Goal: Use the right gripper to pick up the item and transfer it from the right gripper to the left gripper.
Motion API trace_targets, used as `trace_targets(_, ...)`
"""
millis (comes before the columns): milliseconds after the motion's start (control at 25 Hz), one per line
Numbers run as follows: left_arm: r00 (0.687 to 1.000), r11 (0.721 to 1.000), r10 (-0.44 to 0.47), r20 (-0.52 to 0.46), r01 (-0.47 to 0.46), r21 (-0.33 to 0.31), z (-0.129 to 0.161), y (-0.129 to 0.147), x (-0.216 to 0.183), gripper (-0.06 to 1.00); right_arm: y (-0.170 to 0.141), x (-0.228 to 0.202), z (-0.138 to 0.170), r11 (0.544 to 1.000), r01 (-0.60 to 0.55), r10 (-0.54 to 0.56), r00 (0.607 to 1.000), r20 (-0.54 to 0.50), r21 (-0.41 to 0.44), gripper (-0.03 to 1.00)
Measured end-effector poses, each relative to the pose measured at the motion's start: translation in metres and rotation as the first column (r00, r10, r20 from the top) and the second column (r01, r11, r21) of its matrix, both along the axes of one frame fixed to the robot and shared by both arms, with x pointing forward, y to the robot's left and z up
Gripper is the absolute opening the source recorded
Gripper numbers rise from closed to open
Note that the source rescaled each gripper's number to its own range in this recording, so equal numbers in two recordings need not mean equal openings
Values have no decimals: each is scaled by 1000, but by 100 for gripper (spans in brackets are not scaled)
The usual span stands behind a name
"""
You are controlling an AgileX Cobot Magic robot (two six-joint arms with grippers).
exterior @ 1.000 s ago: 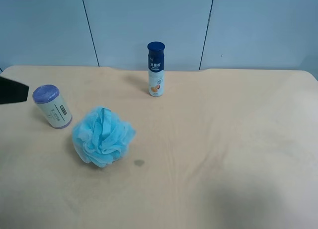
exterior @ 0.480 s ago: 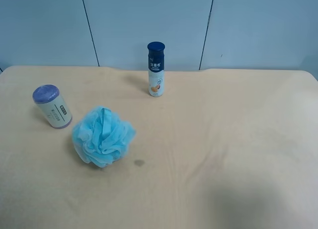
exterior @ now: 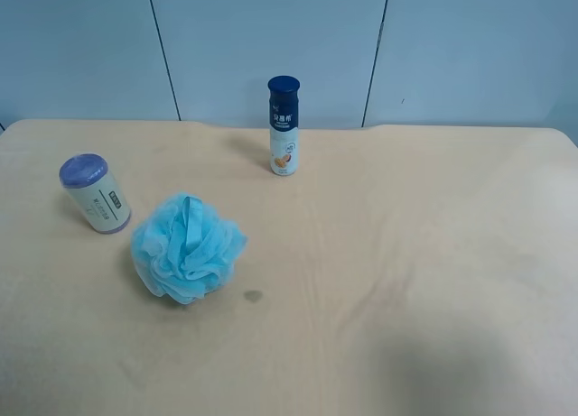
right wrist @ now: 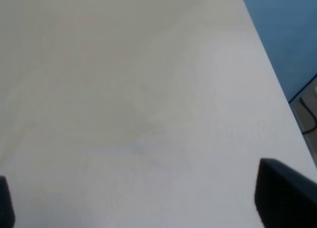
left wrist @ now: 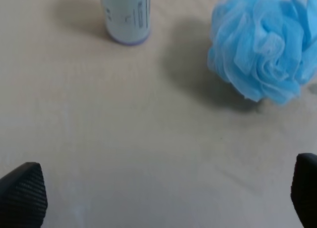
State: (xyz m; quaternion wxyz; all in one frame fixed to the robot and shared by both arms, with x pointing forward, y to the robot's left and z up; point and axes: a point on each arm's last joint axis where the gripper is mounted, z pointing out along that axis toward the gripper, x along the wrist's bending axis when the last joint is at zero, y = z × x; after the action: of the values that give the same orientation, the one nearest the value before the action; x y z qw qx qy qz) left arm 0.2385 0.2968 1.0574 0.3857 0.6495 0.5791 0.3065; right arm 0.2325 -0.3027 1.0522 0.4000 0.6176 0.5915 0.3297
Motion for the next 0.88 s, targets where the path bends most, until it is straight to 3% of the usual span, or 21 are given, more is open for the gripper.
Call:
trace_targets(760,998,999,-9,68,11,-31,-4,-1,-4,100,0,0,0,1000,1,-1,1000,0,1,85)
trace_targets(880,997,999,34,76,-31,-32,-4,-2,-5,100,0,0,0,1000,1,-1,1000,0,1,85)
